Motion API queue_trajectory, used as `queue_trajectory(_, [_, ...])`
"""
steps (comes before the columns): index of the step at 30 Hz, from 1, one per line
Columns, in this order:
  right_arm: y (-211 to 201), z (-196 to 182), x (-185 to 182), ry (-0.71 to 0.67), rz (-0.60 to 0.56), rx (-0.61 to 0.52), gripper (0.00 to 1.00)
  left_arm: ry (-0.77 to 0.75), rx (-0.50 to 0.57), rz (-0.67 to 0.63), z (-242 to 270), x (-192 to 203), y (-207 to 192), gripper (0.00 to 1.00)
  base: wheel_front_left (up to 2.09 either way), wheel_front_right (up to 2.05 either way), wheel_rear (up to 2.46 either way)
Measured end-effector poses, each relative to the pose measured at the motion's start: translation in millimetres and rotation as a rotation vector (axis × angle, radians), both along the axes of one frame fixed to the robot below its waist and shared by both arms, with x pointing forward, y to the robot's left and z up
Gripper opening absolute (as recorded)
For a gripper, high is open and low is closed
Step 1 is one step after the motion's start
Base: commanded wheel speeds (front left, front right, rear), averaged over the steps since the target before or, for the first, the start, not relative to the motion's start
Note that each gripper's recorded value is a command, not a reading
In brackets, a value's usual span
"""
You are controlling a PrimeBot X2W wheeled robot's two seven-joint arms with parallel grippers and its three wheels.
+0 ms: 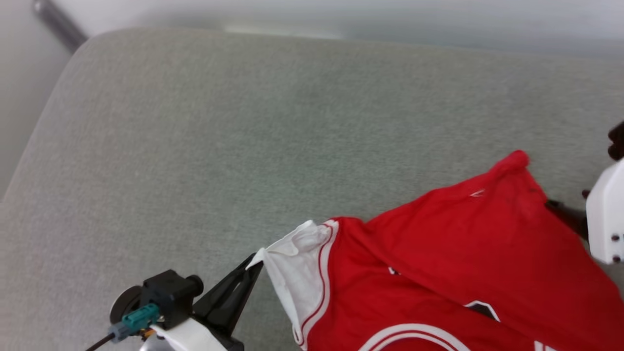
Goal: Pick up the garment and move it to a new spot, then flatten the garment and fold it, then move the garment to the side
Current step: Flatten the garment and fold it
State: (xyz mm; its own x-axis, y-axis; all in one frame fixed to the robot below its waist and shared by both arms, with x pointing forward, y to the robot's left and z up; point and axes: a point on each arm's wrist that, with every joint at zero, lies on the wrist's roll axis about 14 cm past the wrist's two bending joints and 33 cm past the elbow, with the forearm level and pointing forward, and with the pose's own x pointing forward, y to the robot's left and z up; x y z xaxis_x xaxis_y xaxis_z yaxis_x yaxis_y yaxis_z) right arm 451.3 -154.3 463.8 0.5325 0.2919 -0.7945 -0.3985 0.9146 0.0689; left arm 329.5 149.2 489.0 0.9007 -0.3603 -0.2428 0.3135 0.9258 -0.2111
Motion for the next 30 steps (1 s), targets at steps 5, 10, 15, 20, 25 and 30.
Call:
queue_trajectory(5, [20, -24, 36, 0.044, 0.062, -0.07, 1.0, 0.019, 0.001, 0.023, -6, 2, 4, 0.0, 0.0, 0.0, 0.0])
queue_trajectory(10, [35, -58, 59, 0.106, 0.106, -0.121, 1.0, 0.047, 0.003, 0.058, -14, 1, 10, 0.0, 0.0, 0.0, 0.0])
queue_trajectory(15, [45, -89, 71, 0.155, 0.142, -0.166, 1.0, 0.076, 0.005, 0.085, -22, 0, 14, 0.0, 0.0, 0.0, 0.0])
queue_trajectory(20, [49, -106, 81, 0.183, 0.146, -0.166, 1.0, 0.094, 0.012, 0.109, -28, 1, 19, 0.0, 0.0, 0.0, 0.0])
queue_trajectory(25, [49, -115, 84, 0.193, 0.157, -0.181, 0.69, 0.11, 0.014, 0.118, -34, 1, 21, 0.0, 0.0, 0.0, 0.0])
queue_trajectory(30, [45, -114, 87, 0.168, 0.146, -0.183, 0.0, 0.104, 0.018, 0.107, -34, 2, 19, 0.0, 0.0, 0.0, 0.0])
